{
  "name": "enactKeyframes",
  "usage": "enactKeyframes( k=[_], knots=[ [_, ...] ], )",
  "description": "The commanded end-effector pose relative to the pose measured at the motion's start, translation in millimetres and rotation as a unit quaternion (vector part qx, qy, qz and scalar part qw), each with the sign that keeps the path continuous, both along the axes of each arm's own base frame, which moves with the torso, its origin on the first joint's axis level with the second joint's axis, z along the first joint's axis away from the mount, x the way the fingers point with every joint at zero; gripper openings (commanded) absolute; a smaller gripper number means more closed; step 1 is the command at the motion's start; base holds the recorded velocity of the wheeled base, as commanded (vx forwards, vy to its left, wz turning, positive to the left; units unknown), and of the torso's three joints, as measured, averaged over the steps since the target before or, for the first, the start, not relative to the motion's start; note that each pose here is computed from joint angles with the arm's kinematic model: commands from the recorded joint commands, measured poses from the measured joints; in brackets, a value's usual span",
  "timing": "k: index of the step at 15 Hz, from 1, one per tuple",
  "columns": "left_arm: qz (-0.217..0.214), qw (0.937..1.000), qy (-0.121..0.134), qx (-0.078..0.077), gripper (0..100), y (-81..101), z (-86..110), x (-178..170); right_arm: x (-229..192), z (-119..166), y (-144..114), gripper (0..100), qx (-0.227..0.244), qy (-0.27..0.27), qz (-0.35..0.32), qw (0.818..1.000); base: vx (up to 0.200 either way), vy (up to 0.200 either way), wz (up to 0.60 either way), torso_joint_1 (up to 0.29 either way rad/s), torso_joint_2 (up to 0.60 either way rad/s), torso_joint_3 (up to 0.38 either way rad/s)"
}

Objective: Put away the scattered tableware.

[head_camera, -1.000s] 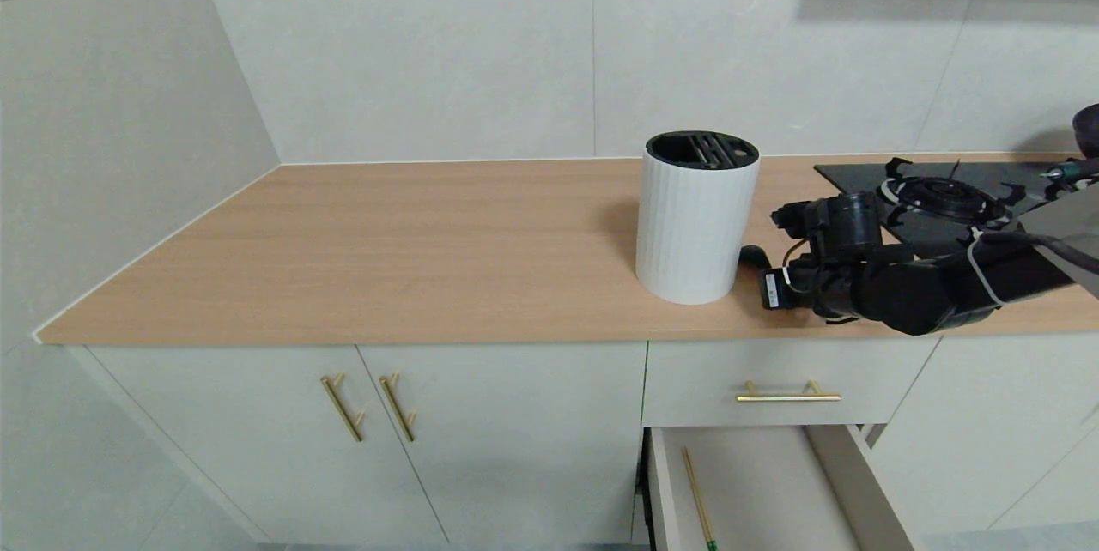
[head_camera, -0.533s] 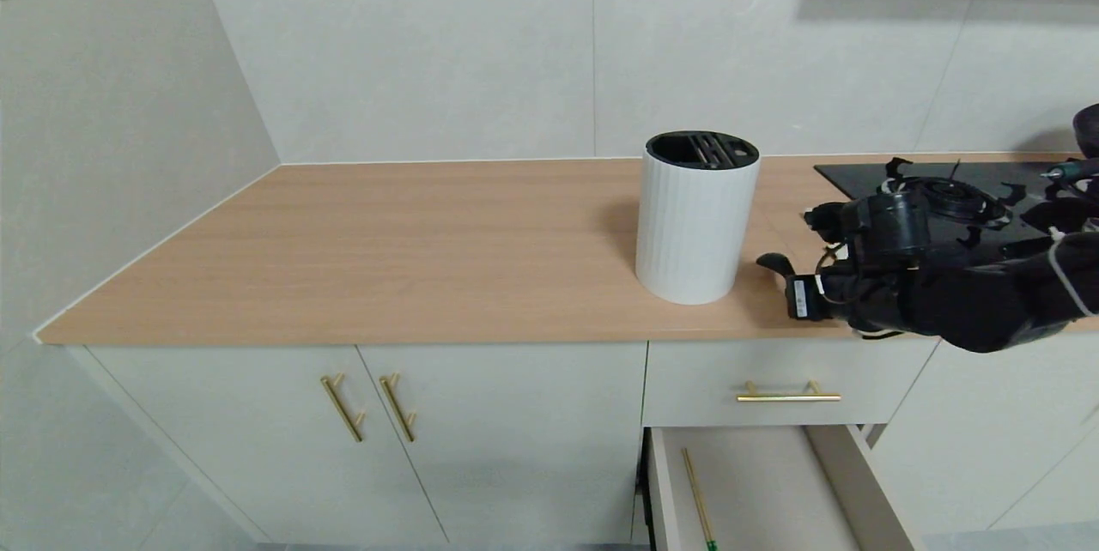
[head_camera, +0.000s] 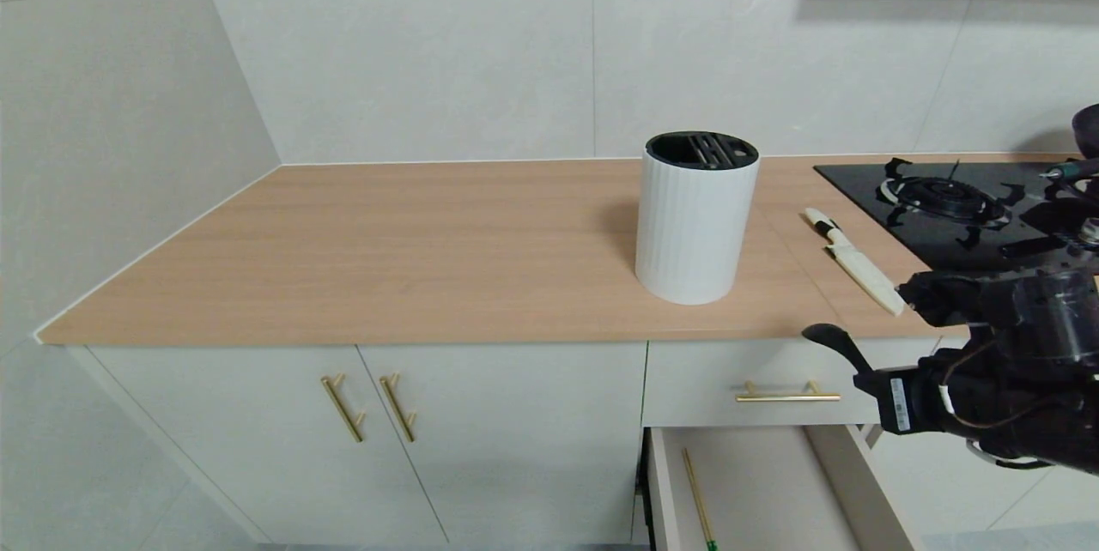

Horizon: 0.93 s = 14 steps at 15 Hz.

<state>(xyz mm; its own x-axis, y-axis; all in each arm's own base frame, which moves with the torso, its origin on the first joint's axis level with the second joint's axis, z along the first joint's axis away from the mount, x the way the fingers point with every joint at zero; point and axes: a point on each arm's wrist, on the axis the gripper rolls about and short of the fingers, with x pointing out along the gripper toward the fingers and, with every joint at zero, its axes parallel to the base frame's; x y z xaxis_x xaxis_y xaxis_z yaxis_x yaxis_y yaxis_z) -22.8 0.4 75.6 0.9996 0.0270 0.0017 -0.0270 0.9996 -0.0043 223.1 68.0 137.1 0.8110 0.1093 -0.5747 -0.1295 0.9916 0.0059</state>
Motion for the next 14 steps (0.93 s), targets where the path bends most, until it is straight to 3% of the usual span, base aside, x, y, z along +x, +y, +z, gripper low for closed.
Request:
enactKeyframes(
  k=[1,5,14],
  knots=[
    [0.000,1.0000,0.000,0.000,100,0.0,0.0,0.0,-22.0,-3.0,0.9,0,0.004,-0.011,0.019,1.000,0.000,0.000,0.00,0.000,0.00,0.000],
    [0.000,1.0000,0.000,0.000,100,0.0,0.0,0.0,-21.3,-18.6,3.7,0,-0.003,0.011,0.025,1.000,0.000,0.000,0.00,-0.049,0.11,0.066],
    [0.001,1.0000,0.000,0.000,100,0.0,0.0,0.0,-18.9,-29.8,6.7,0,-0.012,0.034,0.030,0.999,0.000,0.000,0.00,-0.191,0.48,0.278]
  ],
)
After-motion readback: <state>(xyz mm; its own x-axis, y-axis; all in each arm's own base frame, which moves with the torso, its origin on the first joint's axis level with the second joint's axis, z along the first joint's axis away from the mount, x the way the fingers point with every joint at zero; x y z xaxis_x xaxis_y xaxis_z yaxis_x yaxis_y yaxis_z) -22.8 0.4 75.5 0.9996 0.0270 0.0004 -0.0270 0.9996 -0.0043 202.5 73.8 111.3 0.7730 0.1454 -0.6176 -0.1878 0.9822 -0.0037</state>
